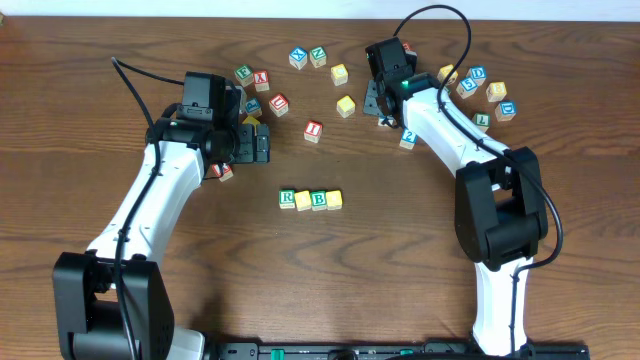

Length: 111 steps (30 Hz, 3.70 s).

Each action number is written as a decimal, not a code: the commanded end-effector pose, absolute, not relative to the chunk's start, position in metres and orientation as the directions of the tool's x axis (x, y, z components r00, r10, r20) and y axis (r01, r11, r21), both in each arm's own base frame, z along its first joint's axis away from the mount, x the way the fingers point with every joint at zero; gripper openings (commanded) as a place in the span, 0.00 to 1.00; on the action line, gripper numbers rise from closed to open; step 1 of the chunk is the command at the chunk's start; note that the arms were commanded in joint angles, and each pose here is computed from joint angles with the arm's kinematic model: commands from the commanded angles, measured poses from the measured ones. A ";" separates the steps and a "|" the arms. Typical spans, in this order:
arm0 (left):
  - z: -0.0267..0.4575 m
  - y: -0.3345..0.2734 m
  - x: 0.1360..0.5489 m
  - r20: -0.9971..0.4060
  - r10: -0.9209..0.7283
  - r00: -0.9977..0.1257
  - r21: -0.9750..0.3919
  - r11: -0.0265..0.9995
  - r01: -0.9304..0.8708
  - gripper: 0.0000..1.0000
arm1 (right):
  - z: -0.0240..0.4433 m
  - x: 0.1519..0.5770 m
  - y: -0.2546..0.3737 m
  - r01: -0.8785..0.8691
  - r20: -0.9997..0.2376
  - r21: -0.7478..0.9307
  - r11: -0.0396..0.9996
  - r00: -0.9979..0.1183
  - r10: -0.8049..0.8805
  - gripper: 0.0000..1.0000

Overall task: Spell out ROBOT
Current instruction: 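Lower the open right gripper around the blue T block, then close the right gripper on the blue T block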

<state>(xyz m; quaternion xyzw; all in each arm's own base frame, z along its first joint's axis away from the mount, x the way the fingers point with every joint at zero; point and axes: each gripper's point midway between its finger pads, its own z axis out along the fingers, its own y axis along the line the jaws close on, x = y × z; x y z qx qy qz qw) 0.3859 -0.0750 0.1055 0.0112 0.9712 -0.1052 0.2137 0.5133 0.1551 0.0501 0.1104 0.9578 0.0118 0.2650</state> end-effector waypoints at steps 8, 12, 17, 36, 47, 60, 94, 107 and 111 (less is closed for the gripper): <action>0.103 -0.077 0.383 -0.410 -0.005 -0.912 -0.202 0.976 0.085 0.98 | 0.054 0.518 0.150 0.208 -0.522 0.059 0.976 -0.827 0.207 0.49; 0.103 -0.077 0.383 -0.410 -0.006 -0.912 -0.202 0.976 0.085 0.98 | 0.055 0.519 0.148 0.214 -0.533 0.048 0.976 -0.820 0.206 0.49; 0.103 -0.077 0.383 -0.410 -0.005 -0.912 -0.203 0.976 0.085 0.98 | 0.055 0.518 0.154 0.205 -0.537 0.045 0.978 -0.820 0.197 0.46; 0.103 -0.077 0.383 -0.410 -0.005 -0.912 -0.203 0.976 0.085 0.98 | 0.045 0.511 0.155 0.213 -0.533 0.021 0.977 -0.824 0.191 0.42; 0.103 -0.077 0.383 -0.410 -0.005 -0.912 -0.203 0.976 0.085 0.98 | 0.021 0.508 0.154 0.222 -0.502 0.001 0.975 -0.843 0.193 0.42; 0.103 -0.077 0.383 -0.410 -0.005 -0.912 -0.202 0.976 0.085 0.98 | 0.017 0.508 0.154 0.228 -0.499 0.006 0.974 -0.843 0.200 0.41; 0.103 -0.077 0.383 -0.410 -0.006 -0.912 -0.203 0.976 0.085 0.98 | 0.010 0.494 0.153 0.264 -0.442 0.008 0.964 -0.864 0.240 0.37; 0.103 -0.077 0.383 -0.410 -0.005 -0.912 -0.202 0.976 0.085 0.98 | 0.012 0.499 0.155 0.260 -0.458 0.020 0.966 -0.856 0.240 0.35; 0.103 -0.077 0.383 -0.410 -0.005 -0.912 -0.203 0.976 0.085 0.98 | 0.012 0.498 0.155 0.259 -0.458 0.020 0.966 -0.856 0.239 0.32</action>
